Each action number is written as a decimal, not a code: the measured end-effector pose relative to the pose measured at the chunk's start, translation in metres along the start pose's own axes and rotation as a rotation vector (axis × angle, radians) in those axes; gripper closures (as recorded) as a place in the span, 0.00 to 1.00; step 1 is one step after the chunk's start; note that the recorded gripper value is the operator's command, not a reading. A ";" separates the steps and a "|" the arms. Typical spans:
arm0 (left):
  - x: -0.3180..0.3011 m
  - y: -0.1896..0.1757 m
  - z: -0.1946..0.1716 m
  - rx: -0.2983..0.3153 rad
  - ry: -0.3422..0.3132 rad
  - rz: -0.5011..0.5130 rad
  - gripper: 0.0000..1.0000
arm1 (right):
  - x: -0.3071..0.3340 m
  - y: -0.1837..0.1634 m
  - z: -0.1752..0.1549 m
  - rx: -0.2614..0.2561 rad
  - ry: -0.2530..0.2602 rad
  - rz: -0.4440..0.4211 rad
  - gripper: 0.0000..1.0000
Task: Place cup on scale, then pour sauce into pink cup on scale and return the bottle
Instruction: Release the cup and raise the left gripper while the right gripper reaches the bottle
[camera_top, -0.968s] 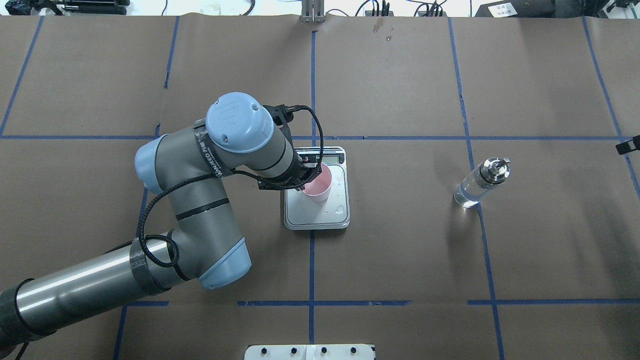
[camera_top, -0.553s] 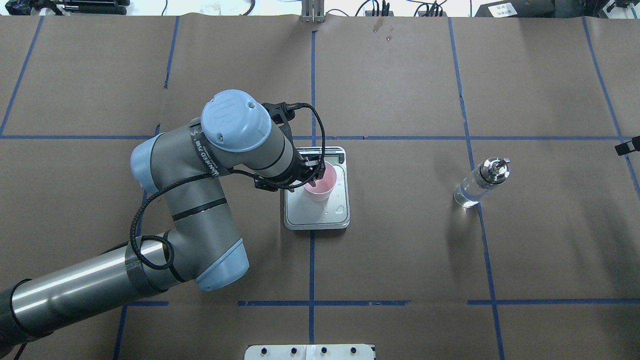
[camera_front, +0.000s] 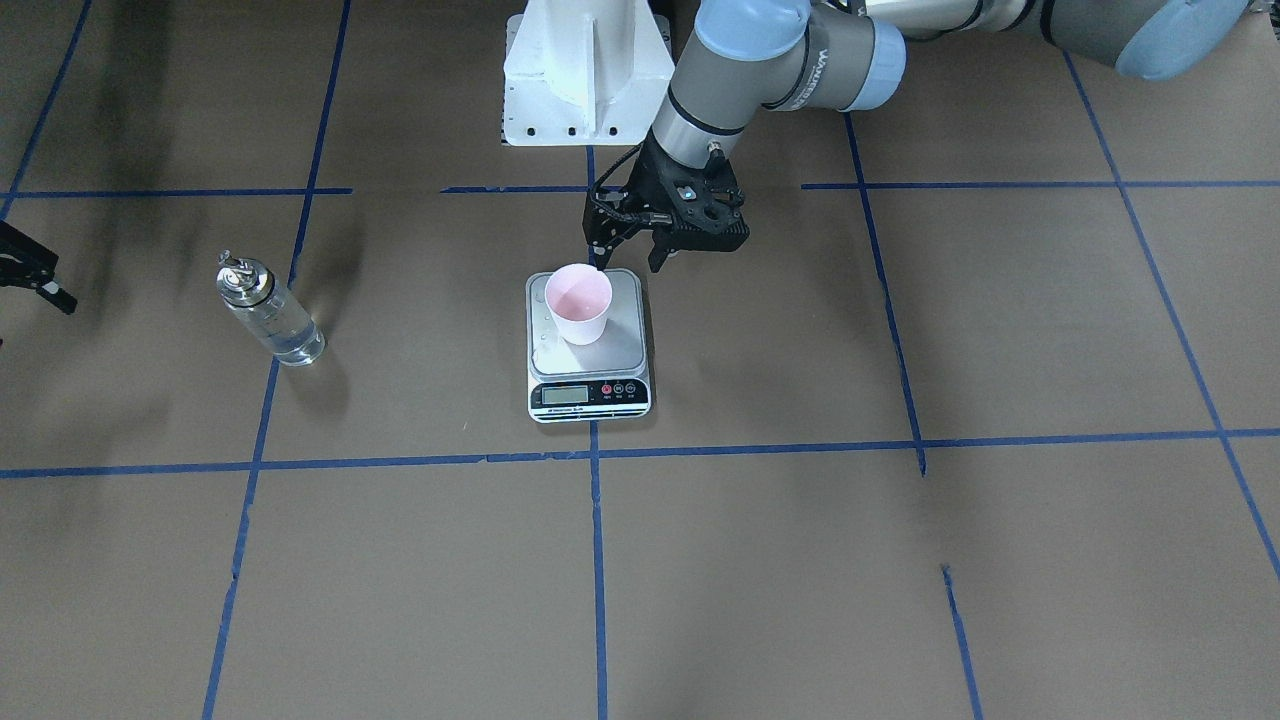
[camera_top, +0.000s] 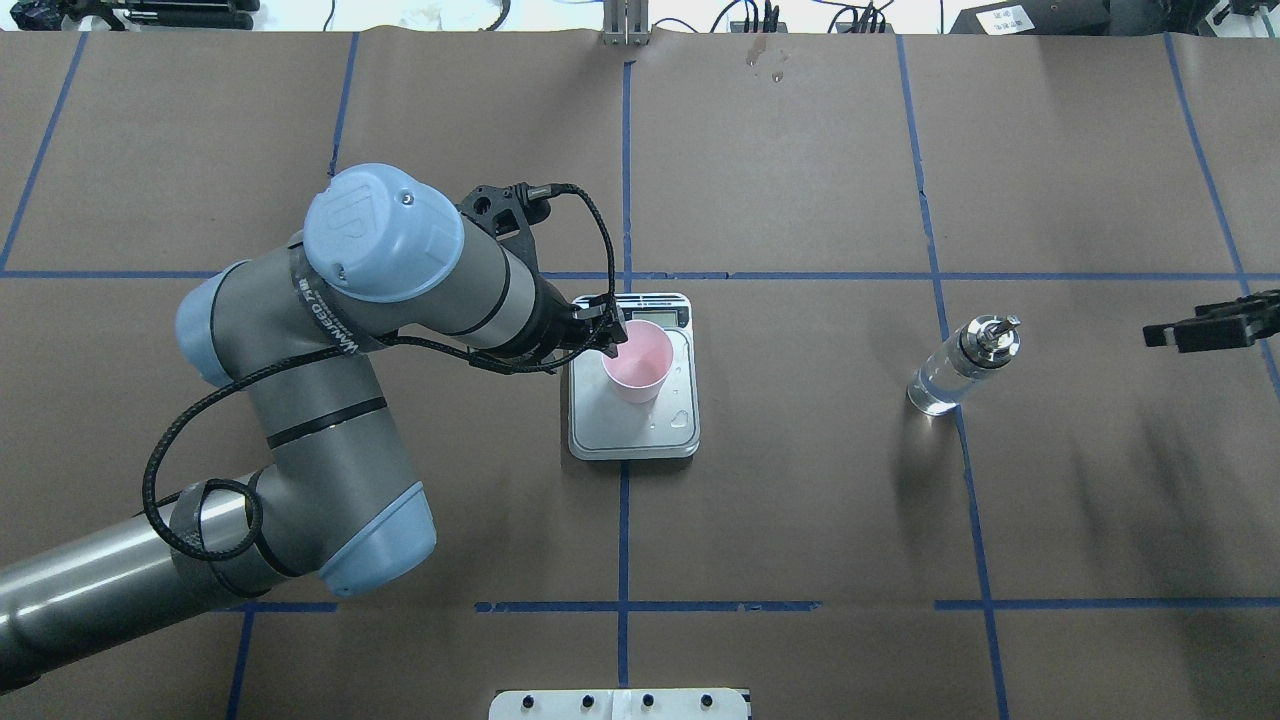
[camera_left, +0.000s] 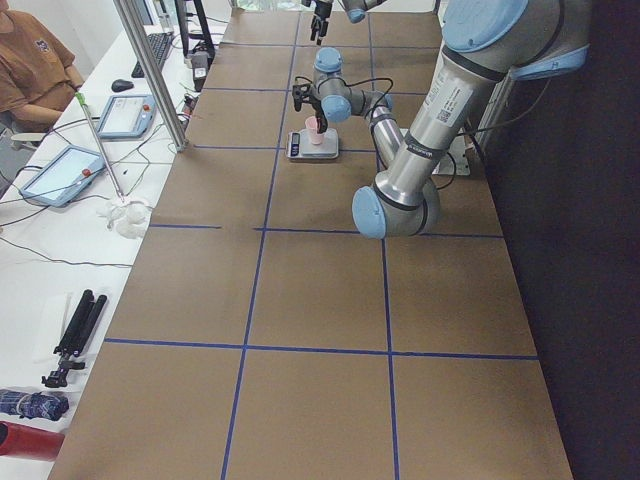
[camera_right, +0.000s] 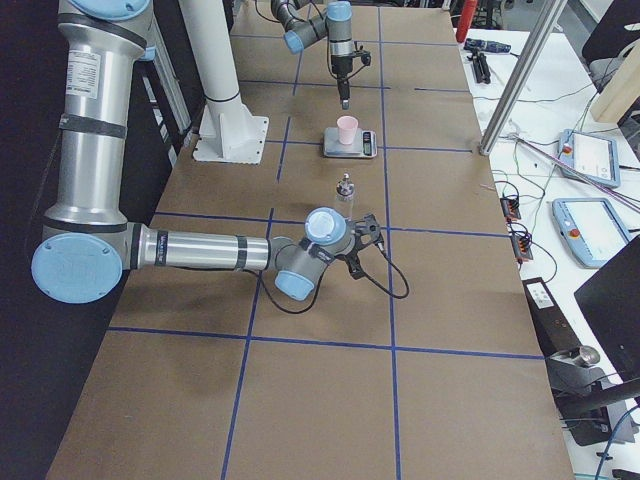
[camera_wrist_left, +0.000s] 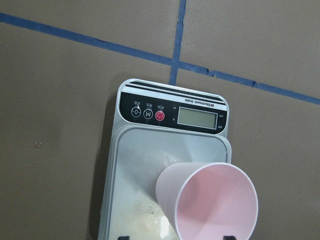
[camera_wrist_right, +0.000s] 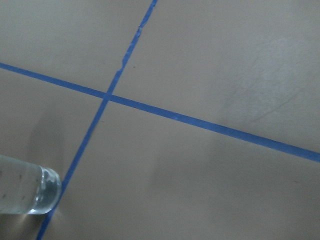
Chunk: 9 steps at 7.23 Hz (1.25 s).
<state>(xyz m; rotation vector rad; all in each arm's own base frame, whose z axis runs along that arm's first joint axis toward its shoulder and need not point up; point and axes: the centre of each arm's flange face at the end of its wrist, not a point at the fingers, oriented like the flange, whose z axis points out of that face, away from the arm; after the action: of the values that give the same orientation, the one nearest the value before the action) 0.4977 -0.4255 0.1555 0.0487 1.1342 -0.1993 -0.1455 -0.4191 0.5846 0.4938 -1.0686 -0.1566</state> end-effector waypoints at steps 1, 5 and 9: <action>-0.006 -0.005 0.000 0.009 0.009 0.001 0.30 | -0.034 0.020 0.020 0.049 -0.015 0.002 0.00; -0.028 -0.048 -0.011 0.083 -0.010 0.000 0.28 | -0.172 0.096 0.073 0.246 0.040 0.001 0.03; -0.070 -0.084 -0.021 0.136 -0.063 0.029 0.28 | -0.253 0.107 0.080 0.453 0.246 0.082 0.03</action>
<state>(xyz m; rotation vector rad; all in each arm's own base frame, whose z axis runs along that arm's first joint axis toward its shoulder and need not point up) 0.4352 -0.4952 0.2148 0.1778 1.0556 -0.2505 -0.3491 -0.2597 0.4624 0.8517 -0.8786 0.2211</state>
